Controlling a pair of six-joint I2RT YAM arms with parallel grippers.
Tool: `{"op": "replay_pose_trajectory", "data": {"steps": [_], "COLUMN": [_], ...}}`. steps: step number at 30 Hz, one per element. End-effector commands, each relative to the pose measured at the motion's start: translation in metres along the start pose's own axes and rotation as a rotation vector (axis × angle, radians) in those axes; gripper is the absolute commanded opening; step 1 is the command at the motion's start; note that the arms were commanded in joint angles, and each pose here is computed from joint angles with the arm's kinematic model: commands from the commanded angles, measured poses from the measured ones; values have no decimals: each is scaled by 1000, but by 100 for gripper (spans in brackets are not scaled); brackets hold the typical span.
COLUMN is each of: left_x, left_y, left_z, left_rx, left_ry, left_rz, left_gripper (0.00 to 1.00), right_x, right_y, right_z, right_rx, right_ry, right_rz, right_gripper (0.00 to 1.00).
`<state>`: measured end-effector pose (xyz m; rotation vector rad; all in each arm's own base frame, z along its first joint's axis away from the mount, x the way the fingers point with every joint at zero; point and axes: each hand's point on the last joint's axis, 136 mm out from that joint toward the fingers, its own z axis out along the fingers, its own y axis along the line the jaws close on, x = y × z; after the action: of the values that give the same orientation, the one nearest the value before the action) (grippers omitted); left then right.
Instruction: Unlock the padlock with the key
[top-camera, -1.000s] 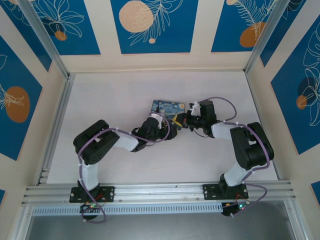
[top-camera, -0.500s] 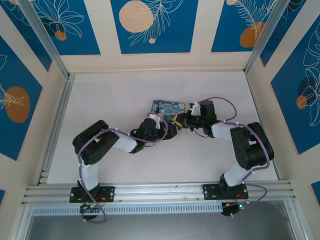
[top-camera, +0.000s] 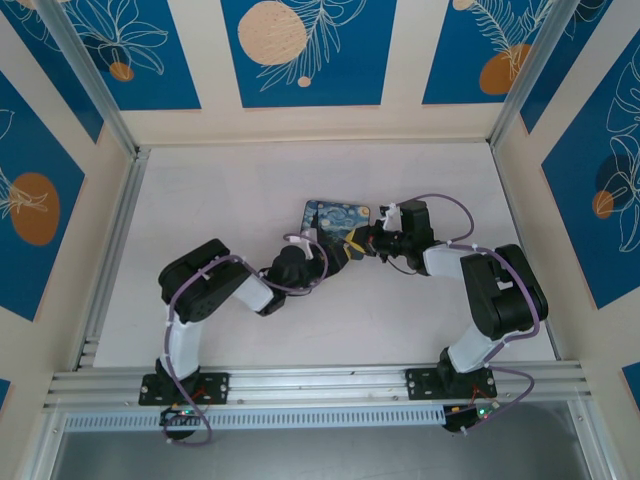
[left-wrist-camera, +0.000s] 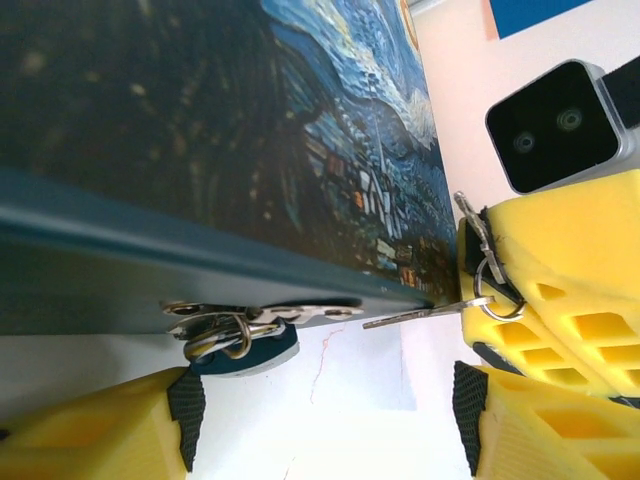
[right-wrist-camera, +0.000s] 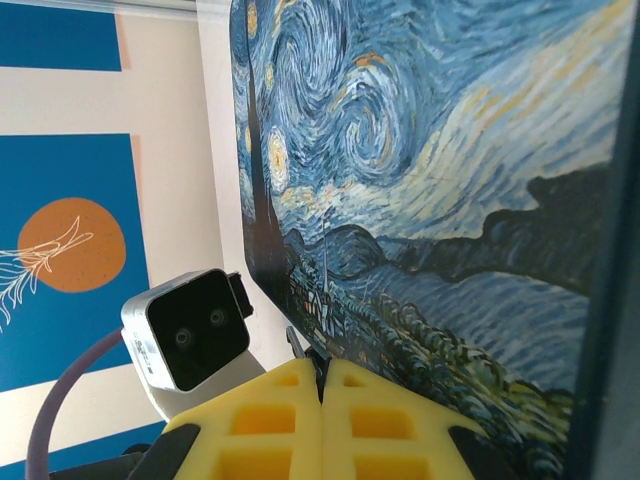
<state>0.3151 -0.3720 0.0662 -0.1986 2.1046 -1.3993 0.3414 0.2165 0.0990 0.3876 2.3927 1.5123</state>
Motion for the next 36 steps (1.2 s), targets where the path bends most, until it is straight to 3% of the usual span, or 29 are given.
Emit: {"op": "replay_pose_trajectory", "data": {"steps": [1,7,14,19,29,36], "left_x": [1,-2,1,4,-13,-8], "left_y": [3,-14,8,33,57,63], "left_z": [-1,-8,-2,2,-24,-16], "left_rx": [20,41,-76,-222,-509,-525], "left_ry": [-12,-23,-8,15,21,61], "left_rz": [-37,-13,24,50,246,274], "left_gripper": [65,64,77,79,84,85], "right_x": [1,1,1,2,1,1], "right_y": [-12,-13,-14,-13,-13,-16], "right_z": [2,3,4,4,5,6], "right_rx": [26,25,24,20,19,25], "right_ry": [12,14,17,18,19,20], "right_rz": [26,31,32,34,30,37], "right_gripper": [0,0,0,0,0,0]}}
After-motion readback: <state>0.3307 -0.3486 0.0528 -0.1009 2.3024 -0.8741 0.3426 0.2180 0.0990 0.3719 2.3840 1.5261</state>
